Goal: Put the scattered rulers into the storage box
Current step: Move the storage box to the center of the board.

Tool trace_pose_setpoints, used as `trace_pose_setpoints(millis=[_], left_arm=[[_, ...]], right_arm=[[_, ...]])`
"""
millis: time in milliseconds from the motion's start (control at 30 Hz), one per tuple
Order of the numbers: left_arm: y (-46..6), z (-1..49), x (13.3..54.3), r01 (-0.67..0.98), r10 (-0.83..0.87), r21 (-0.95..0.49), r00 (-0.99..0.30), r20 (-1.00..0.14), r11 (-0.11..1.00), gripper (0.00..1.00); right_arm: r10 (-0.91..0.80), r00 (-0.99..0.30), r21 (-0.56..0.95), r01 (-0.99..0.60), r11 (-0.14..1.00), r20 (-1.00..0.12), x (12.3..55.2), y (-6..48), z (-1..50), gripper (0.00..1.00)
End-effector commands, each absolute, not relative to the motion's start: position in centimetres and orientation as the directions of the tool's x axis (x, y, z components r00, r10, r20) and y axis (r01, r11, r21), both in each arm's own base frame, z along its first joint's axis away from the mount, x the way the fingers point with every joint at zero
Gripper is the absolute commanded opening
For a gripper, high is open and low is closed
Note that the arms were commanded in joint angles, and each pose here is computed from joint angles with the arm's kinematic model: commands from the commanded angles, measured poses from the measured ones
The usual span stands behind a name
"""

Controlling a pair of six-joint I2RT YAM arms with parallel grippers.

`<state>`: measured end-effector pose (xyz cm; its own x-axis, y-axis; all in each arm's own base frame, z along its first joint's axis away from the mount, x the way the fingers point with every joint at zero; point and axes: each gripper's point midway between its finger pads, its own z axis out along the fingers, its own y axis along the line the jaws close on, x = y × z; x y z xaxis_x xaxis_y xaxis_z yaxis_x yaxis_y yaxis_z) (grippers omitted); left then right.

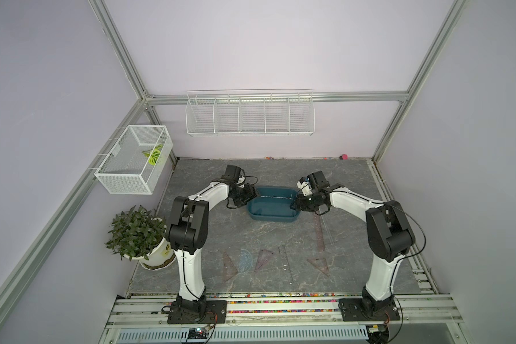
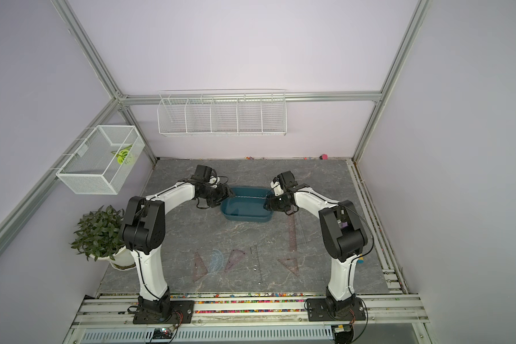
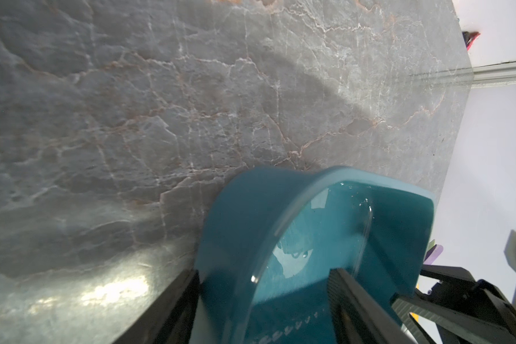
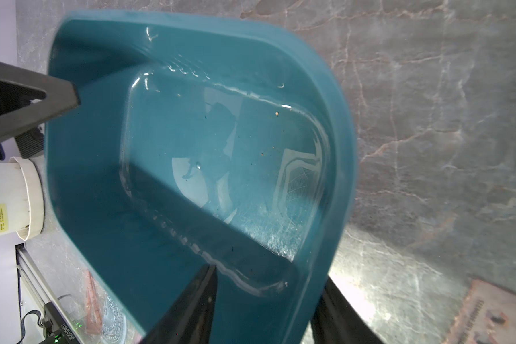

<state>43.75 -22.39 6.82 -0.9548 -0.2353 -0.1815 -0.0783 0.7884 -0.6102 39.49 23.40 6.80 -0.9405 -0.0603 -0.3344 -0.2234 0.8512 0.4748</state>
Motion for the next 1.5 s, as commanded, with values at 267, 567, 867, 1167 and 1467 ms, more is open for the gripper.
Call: trace_pose_setpoints(millis=[267,567,867,1167,1467], left_arm=[[-21.8,6.8,42.8,-0.1,-0.254,-0.618,-0.953,-0.166,0.78,0.76],[-21.2,7.4,41.8,-0.106,-0.268,-0.617,-0.947,-0.176,0.78,0.77],[-21.9,8.1,40.9,-0.091,-0.262,-0.637,-0.948,-0.18,0.766,0.78],[-22.0,7.7,40.5,-0.092,-0.259,-0.634,-0.949,-0.177,0.768,0.78],[-21.6,8.1,40.3,-0.089,-0.265,-0.63,-0.945,-0.192,0.772,0.78]], right_arm=[[-0.042,-0.926,0.472,-0.231,0.851,-0.376,40.6,22.4,8.4,0.6],[-0.029,-0.919,0.495,-0.238,0.836,-0.392,40.9,22.9,9.3,0.6],[-0.042,-0.91,0.489,-0.259,0.833,-0.412,41.0,23.4,10.2,0.58],[-0.046,-0.903,0.484,-0.271,0.832,-0.426,41.6,23.7,10.9,0.58],[-0.05,-0.901,0.472,-0.273,0.838,-0.431,42.0,23.6,11.1,0.58]])
